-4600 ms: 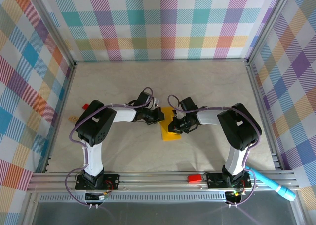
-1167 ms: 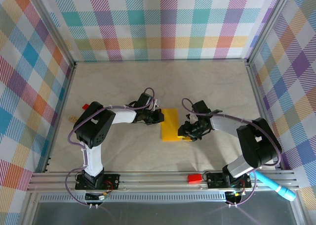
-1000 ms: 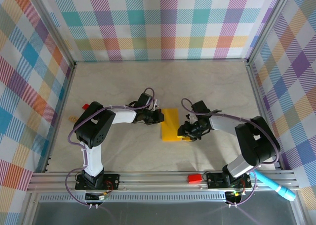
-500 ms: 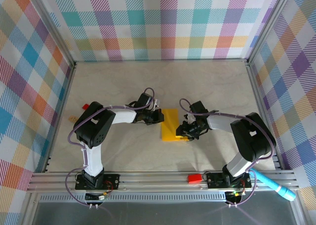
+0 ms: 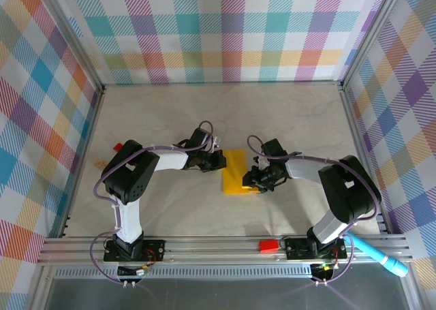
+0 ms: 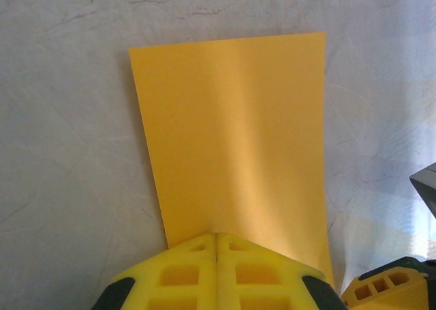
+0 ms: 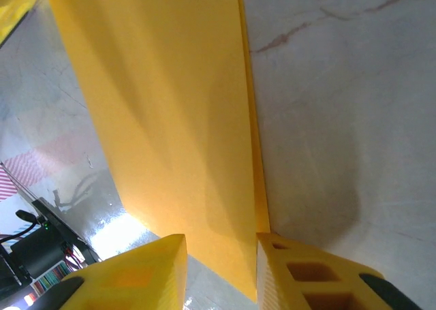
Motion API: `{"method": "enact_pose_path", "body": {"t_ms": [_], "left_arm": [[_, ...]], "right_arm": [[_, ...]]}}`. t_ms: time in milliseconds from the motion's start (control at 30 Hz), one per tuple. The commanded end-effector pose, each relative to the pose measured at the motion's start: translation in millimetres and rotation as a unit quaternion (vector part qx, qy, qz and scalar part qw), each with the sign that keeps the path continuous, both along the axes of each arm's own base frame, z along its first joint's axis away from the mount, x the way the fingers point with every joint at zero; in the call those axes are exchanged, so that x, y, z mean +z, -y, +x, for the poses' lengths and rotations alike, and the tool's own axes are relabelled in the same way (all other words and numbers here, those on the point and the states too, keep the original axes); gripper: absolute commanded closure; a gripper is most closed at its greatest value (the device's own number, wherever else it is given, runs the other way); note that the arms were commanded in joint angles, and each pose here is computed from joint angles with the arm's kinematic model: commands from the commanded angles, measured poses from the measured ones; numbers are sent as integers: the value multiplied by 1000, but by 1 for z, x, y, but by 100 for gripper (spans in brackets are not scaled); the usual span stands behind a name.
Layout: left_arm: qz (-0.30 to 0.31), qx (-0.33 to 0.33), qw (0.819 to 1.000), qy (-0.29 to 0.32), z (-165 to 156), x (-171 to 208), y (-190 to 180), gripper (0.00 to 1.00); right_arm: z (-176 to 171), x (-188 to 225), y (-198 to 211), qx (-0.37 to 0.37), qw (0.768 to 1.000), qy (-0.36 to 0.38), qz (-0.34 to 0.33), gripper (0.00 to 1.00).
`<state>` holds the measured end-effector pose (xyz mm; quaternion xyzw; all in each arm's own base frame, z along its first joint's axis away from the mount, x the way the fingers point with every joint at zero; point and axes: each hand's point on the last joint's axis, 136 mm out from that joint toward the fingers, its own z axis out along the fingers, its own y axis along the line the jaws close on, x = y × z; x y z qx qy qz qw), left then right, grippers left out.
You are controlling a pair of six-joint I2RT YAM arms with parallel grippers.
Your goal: Fold a paper plane with a square sheet of paper (fold left side to right side)
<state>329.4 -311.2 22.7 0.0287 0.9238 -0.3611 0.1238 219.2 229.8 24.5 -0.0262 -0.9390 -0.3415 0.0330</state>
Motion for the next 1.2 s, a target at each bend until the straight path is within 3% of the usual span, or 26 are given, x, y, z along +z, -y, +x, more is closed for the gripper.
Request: {"method": "enact_pose_path", "body": {"t_ms": [0, 1167], "left_arm": [[23, -7, 999, -35, -22, -17, -7, 100], [22, -10, 999, -38, -23, -16, -5, 100]], "right_arm": [[4, 12, -3, -3, 1000, 9, 5, 68], [48, 9, -17, -21, 999, 36, 34, 73]]}}
